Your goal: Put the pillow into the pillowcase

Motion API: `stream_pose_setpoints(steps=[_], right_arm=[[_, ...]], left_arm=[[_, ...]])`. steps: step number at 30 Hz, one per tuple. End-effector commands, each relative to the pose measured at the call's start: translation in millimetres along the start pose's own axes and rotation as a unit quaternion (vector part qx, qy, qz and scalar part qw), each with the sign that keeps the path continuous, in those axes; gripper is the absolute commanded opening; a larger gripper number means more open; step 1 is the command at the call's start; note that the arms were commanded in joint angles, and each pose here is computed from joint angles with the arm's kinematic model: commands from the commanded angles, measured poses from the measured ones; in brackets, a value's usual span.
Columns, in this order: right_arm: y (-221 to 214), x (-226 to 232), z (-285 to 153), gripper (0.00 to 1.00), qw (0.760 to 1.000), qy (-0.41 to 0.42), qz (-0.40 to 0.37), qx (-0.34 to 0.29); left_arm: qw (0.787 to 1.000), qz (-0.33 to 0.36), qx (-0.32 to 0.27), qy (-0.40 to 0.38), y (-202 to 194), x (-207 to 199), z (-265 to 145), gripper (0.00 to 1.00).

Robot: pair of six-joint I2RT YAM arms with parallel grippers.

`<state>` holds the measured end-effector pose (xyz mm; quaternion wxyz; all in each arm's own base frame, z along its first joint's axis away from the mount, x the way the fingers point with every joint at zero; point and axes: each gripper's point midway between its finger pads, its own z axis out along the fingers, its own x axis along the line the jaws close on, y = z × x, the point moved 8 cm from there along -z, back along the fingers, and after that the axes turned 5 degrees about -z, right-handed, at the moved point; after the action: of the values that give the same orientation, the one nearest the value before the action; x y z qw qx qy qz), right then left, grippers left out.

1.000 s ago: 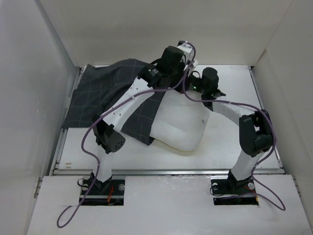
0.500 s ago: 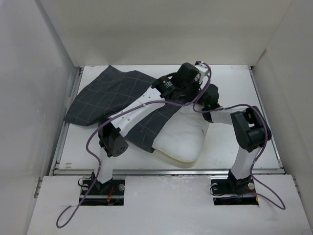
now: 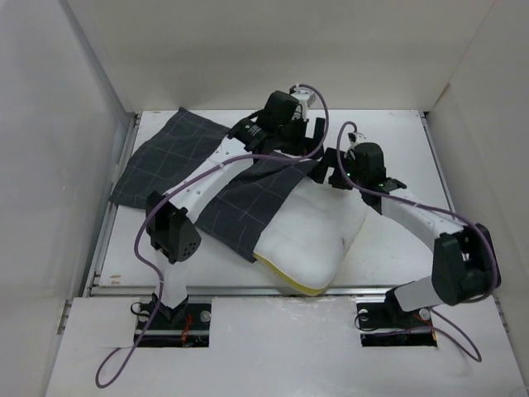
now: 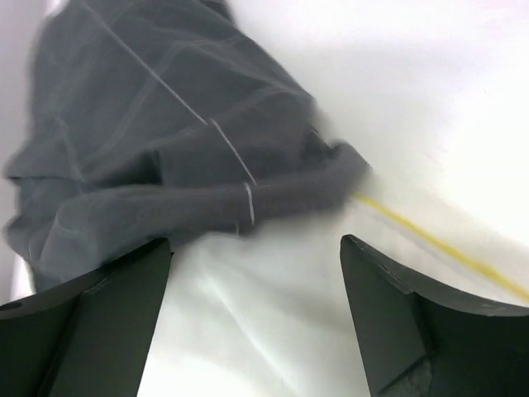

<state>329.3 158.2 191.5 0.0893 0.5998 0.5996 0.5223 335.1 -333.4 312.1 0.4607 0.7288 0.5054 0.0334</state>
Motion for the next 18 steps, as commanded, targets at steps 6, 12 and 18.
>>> stream_pose_setpoints(steps=[6,12,18], right_arm=[[-6,-28,-78,0.93,0.972,-0.232,-0.025,0.028],[-24,10,-113,0.98,0.985,-0.121,-0.123,0.027],[-54,56,-123,1.00,0.974,-0.009,-0.221,0.054]], left_arm=[[0.991,-0.037,-0.100,0.080,-11,21,-81,1.00],[0.976,-0.115,-0.069,0.170,-102,64,-100,1.00],[0.966,-0.160,0.017,0.201,-177,92,-71,1.00]])
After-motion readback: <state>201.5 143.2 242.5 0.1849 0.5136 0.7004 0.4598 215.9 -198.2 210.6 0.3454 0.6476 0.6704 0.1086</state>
